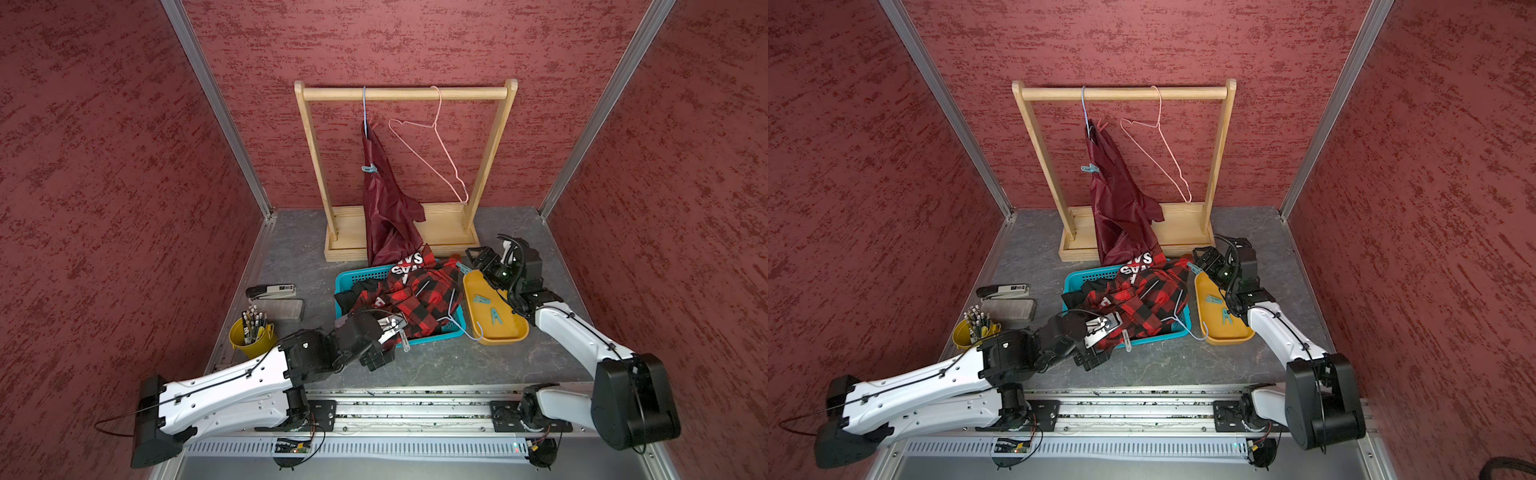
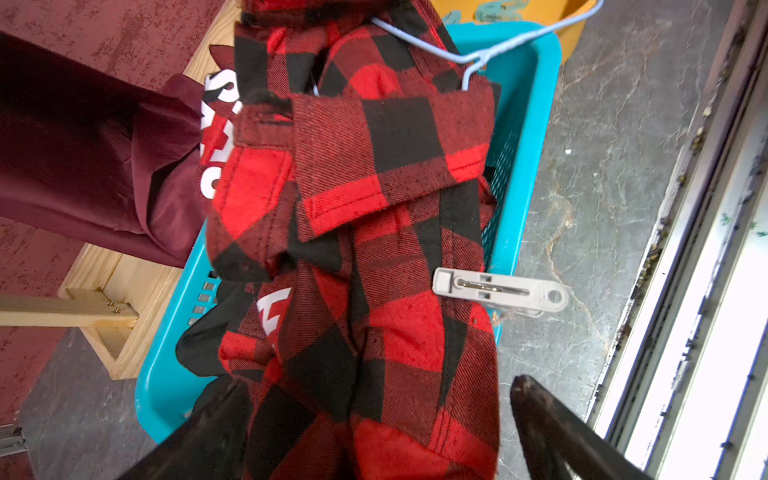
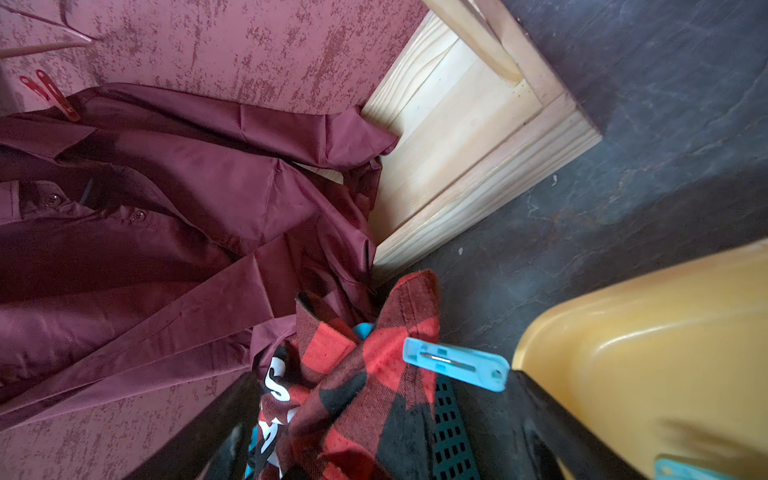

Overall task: Remove the clothespins securing long-sleeve shirts to the hanger
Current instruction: Remove the clamp from the hanger.

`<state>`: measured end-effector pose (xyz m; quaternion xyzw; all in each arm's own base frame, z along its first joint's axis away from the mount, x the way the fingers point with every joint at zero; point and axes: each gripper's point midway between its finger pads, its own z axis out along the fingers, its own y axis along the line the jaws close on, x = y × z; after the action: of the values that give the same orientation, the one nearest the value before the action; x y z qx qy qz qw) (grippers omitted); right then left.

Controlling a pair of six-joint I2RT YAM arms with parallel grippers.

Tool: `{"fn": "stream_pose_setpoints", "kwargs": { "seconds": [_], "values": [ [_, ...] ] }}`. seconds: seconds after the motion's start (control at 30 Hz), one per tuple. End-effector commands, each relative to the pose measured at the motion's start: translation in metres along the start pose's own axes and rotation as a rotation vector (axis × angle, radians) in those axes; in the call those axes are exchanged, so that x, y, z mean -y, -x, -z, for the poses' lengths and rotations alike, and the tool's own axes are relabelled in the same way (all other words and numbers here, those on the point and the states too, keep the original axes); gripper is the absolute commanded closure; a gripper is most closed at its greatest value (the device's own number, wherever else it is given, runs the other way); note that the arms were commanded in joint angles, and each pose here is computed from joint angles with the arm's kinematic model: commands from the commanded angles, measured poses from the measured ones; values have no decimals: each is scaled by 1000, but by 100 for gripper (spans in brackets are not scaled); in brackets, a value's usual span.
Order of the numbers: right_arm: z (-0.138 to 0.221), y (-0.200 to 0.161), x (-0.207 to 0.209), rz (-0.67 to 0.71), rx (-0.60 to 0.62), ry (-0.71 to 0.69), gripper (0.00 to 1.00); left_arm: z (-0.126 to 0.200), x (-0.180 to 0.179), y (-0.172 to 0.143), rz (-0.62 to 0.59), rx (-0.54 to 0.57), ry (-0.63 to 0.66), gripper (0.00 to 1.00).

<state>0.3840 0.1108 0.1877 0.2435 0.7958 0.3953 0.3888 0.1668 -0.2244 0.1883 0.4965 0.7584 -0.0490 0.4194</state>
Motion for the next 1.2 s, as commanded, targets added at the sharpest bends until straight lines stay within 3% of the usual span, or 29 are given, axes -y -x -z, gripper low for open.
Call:
{"fn": "stream_pose_setpoints", "kwargs": {
  "seconds": [0.0, 0.13, 0.4, 0.6, 0.83, 1.0, 1.17],
  "values": [
    [8, 1, -9, 20, -9, 26, 6, 8, -3, 6, 75, 12, -35, 3],
    [17, 2, -3, 50, 8, -21, 4, 4, -17, 18, 144, 38, -36, 10],
    [6, -5, 10, -7, -21, -10, 6, -16, -44, 68, 307, 113, -48, 12],
    [2, -7, 12, -11, -31, -4, 6, -22, -41, 111, 283, 161, -96, 12],
    [0, -5, 9, -11, -29, 7, 6, -83, -36, 126, 304, 78, -135, 15],
    [0, -4, 4, 5, -36, 17, 5, -121, -45, 127, 359, 58, -129, 32],
    [0, -5, 3, 17, -53, 14, 4, -153, -49, 103, 403, -24, -118, 58]
  ]
}}
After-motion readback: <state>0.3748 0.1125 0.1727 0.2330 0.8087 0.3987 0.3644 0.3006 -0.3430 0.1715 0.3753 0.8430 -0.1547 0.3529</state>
